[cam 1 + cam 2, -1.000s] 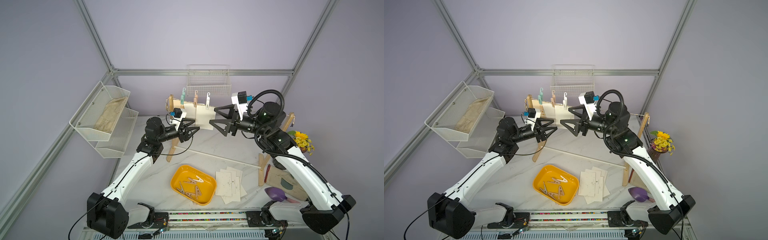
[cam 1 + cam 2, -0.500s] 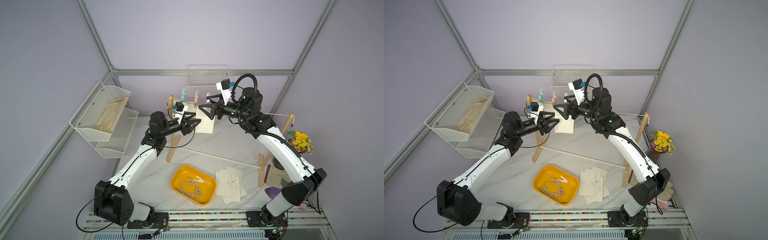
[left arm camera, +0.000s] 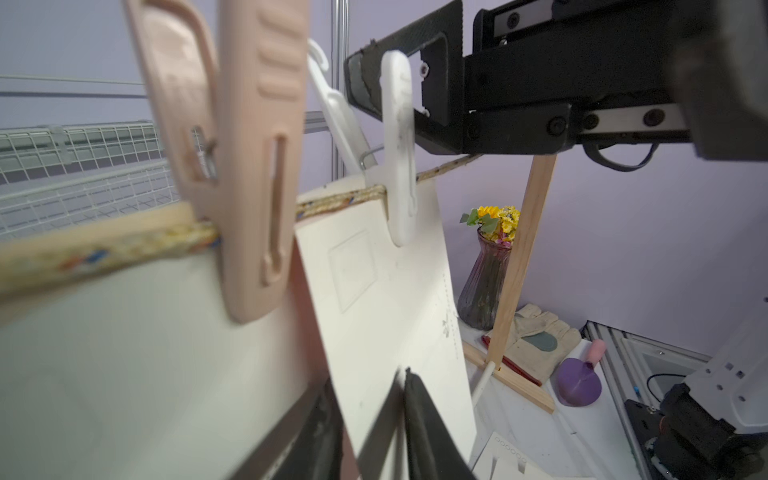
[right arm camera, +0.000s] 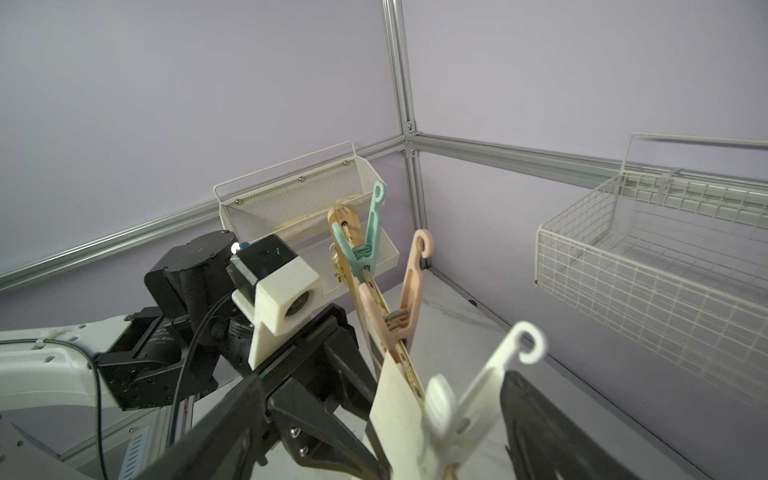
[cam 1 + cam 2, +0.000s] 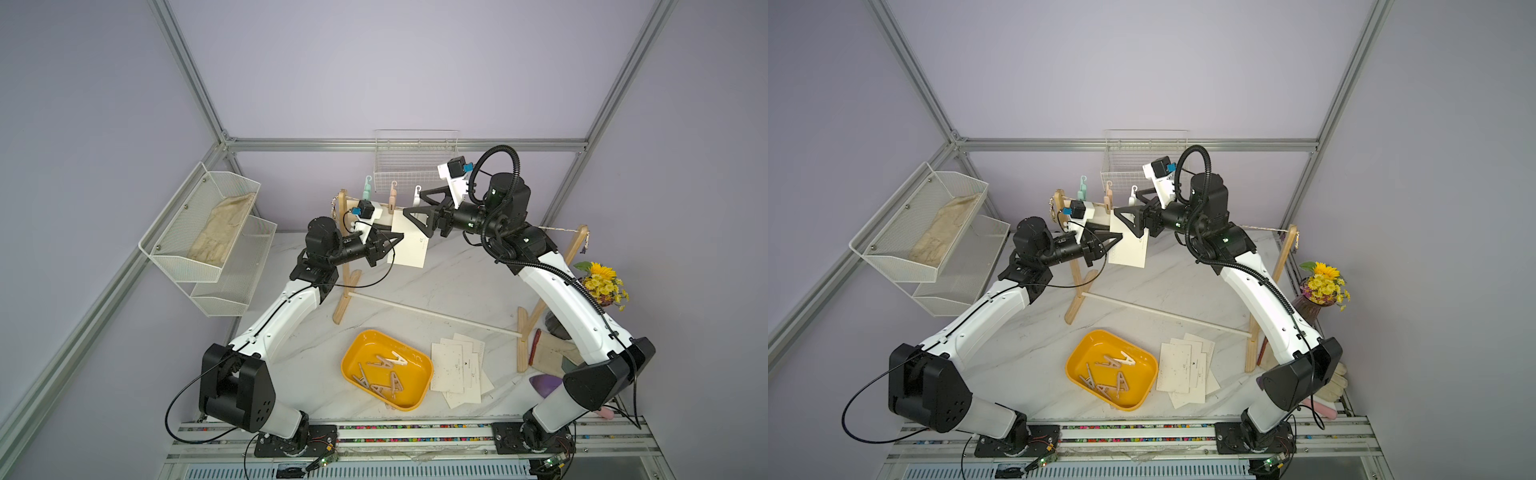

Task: Remove the postcards from the strings
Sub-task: Pinch the postcard on the clothesline.

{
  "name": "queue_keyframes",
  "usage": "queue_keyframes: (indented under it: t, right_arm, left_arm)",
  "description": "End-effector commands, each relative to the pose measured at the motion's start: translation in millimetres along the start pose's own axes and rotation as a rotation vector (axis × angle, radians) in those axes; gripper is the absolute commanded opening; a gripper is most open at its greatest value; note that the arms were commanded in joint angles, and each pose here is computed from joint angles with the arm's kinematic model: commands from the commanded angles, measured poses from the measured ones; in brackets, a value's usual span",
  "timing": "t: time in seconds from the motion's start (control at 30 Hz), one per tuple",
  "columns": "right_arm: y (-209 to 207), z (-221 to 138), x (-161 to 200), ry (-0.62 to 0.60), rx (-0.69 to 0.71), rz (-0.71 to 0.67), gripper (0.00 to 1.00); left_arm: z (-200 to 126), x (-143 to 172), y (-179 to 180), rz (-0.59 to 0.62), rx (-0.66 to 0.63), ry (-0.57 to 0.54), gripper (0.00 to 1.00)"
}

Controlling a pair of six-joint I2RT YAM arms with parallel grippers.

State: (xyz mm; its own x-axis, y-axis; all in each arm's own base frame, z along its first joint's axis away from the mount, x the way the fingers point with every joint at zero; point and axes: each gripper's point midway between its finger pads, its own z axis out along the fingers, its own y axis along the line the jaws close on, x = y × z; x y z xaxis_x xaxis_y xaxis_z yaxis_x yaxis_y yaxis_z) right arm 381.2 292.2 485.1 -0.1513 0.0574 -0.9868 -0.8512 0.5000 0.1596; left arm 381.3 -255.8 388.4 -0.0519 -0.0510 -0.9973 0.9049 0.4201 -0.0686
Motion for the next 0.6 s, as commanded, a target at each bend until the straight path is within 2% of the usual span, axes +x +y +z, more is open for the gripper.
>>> queue_keyframes:
  t: [0.0,0.13,0.27,0.4,0.57]
  right_arm:
    - [0,-21,-21,-0.049,0.067,-0.005,0.91]
    - [0,-21,-21,-0.040,0.061,0.030,0.91]
    - [9,-12,-13,0.012,-0.029,0.046,0.90]
    - [16,4,-1,0.073,-0.138,0.071,0.86]
    - [13,14,5,0.078,-0.170,0.069,0.80]
  left_arm:
    - [-6,-29,-10,0.059,0.031,-0.063,0.18]
    - [-5,-27,-9,0.053,0.036,-0.061,0.13]
    - [-4,-28,-10,0.050,0.040,-0.066,0.08]
    - [-4,-28,-9,0.034,0.042,-0.077,0.03]
    - [-2,-26,-6,-0.004,0.046,-0.081,0.00]
